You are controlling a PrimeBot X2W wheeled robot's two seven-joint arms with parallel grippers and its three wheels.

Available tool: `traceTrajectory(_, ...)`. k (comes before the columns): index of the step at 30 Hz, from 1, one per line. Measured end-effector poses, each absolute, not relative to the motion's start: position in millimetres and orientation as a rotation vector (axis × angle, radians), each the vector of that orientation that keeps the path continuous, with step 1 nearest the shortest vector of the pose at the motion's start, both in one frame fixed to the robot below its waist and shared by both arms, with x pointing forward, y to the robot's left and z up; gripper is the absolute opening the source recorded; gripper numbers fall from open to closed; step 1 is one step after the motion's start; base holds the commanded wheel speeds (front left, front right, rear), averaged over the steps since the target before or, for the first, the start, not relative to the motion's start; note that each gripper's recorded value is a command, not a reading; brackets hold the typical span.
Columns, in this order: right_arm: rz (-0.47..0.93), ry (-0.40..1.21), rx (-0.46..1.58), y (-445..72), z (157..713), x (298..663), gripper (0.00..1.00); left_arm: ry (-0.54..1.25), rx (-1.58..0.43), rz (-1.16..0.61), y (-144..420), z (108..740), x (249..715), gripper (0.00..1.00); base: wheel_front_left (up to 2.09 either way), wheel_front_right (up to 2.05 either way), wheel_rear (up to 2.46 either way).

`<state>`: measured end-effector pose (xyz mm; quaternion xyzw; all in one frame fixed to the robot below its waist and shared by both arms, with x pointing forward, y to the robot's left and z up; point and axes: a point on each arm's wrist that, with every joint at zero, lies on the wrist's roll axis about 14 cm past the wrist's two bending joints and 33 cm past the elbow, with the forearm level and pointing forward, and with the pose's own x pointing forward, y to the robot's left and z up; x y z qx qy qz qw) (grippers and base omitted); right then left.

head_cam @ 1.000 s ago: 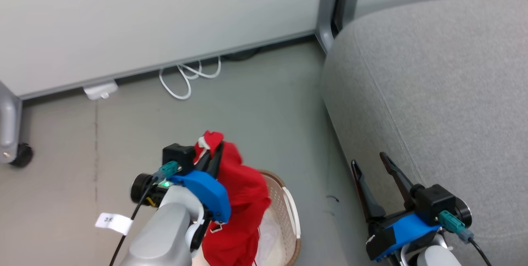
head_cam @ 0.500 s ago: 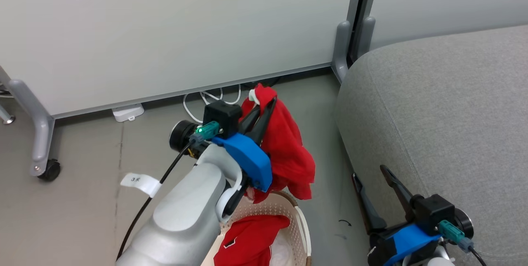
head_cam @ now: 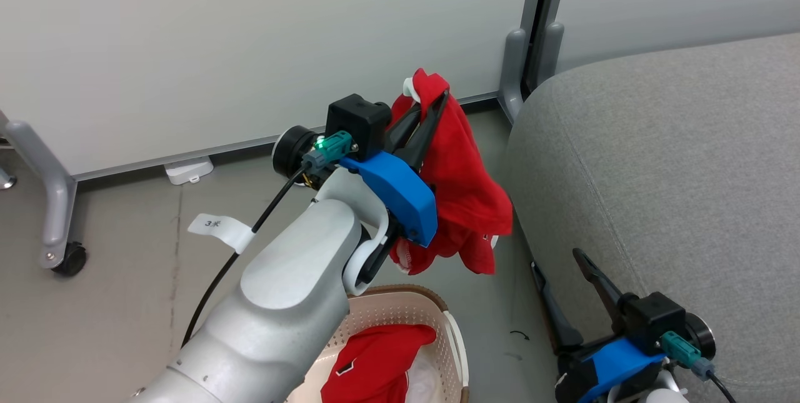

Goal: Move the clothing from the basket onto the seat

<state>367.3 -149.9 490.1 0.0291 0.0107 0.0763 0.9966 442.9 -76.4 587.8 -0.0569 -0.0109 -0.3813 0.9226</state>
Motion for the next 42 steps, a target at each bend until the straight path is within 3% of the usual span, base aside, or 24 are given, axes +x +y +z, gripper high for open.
traceTrajectory(22,0.244,-0.007,0.012,-122.6,514.3,384.6,1.0,0.024,-0.122,-0.816,-89.4,573.1,436.2,0.0,0.0,0.0,0.0)
traceTrajectory(42,0.365,0.166,-0.08,-87.7,502.5,428.0,1.0,0.045,-0.121,-0.838,-92.0,567.0,428.0,0.0,0.0,0.0,0.0)
